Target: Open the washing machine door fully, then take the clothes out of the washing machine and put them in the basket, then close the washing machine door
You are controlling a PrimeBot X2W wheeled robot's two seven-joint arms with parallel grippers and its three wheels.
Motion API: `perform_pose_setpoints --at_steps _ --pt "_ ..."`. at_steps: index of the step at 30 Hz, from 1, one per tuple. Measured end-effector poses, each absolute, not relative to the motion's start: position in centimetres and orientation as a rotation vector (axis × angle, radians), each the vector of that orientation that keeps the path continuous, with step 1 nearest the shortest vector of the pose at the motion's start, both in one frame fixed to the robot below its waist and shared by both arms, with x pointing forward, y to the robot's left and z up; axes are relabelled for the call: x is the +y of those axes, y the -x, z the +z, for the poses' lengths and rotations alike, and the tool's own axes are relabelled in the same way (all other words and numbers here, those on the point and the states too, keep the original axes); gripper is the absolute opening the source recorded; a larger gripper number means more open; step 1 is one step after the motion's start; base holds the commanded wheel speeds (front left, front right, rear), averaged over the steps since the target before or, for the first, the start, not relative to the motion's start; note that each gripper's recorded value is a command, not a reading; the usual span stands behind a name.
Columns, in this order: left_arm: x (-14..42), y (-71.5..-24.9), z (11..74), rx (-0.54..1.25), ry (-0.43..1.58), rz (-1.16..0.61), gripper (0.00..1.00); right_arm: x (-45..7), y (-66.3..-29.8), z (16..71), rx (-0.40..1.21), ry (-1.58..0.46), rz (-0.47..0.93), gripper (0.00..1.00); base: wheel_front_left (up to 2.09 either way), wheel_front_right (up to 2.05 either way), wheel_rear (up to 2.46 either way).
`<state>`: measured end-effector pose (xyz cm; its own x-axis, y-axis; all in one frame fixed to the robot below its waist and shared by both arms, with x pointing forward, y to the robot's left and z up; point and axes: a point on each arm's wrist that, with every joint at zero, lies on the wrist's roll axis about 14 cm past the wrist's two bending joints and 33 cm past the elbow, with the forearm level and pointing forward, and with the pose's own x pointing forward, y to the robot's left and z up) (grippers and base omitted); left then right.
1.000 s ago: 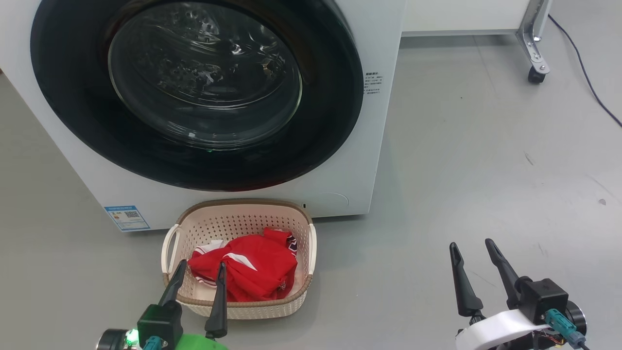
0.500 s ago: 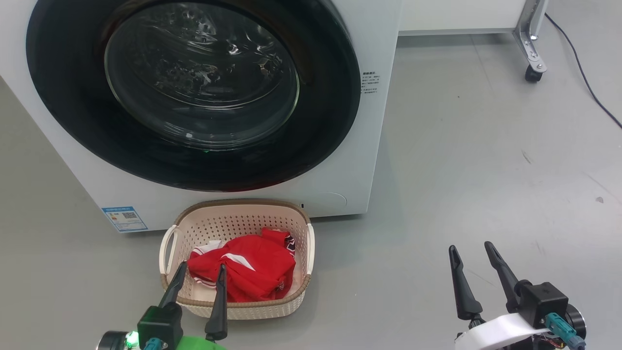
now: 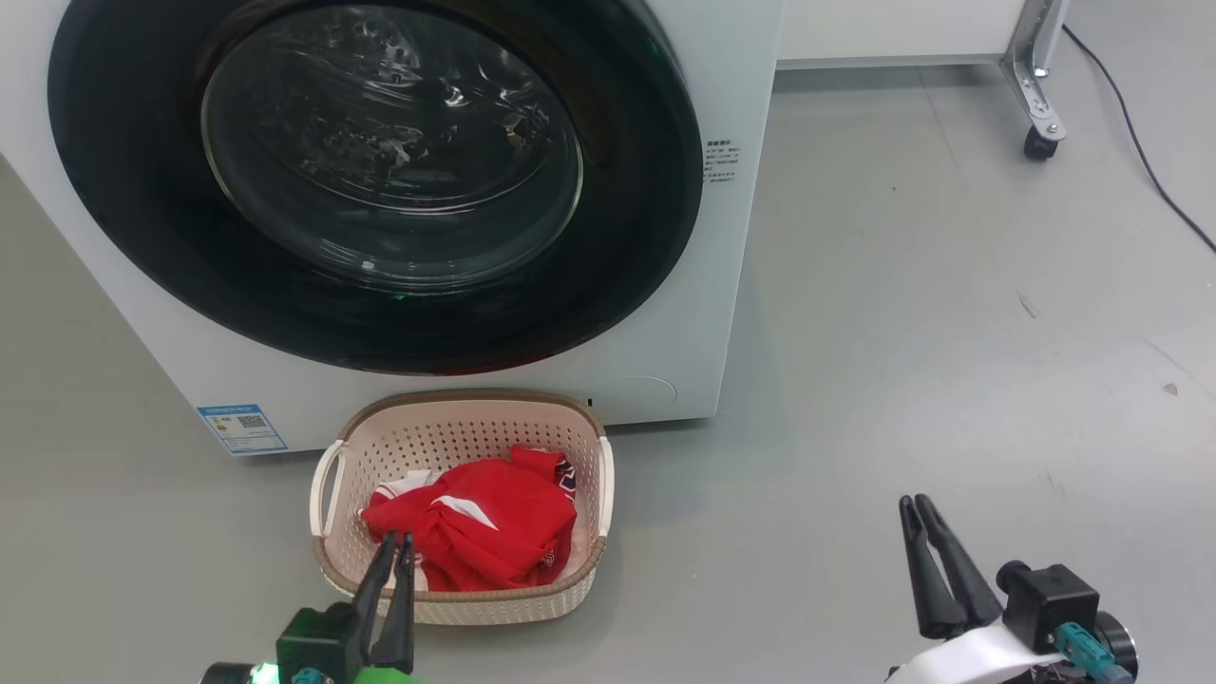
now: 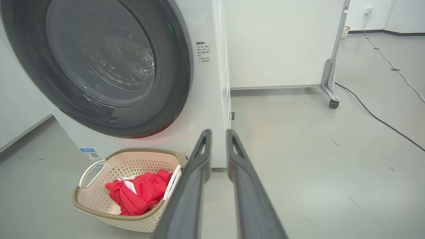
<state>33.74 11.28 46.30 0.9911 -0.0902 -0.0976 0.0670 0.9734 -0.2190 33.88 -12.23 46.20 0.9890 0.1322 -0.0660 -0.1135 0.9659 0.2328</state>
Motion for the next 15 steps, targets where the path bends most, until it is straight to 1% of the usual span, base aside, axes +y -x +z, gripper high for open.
perform_pose_setpoints --at_steps 6,15 --pt "11.17 -33.02 45.42 0.140 0.242 -0.076 0.00 -12.26 -33.27 45.36 0.111 -0.256 0.113 0.00 0.00 0.00 0.00" --pt "11.18 -32.95 45.81 0.140 0.372 -0.066 0.00 -12.52 -33.34 45.74 0.107 -0.378 0.089 0.00 0.00 0.00 0.00"
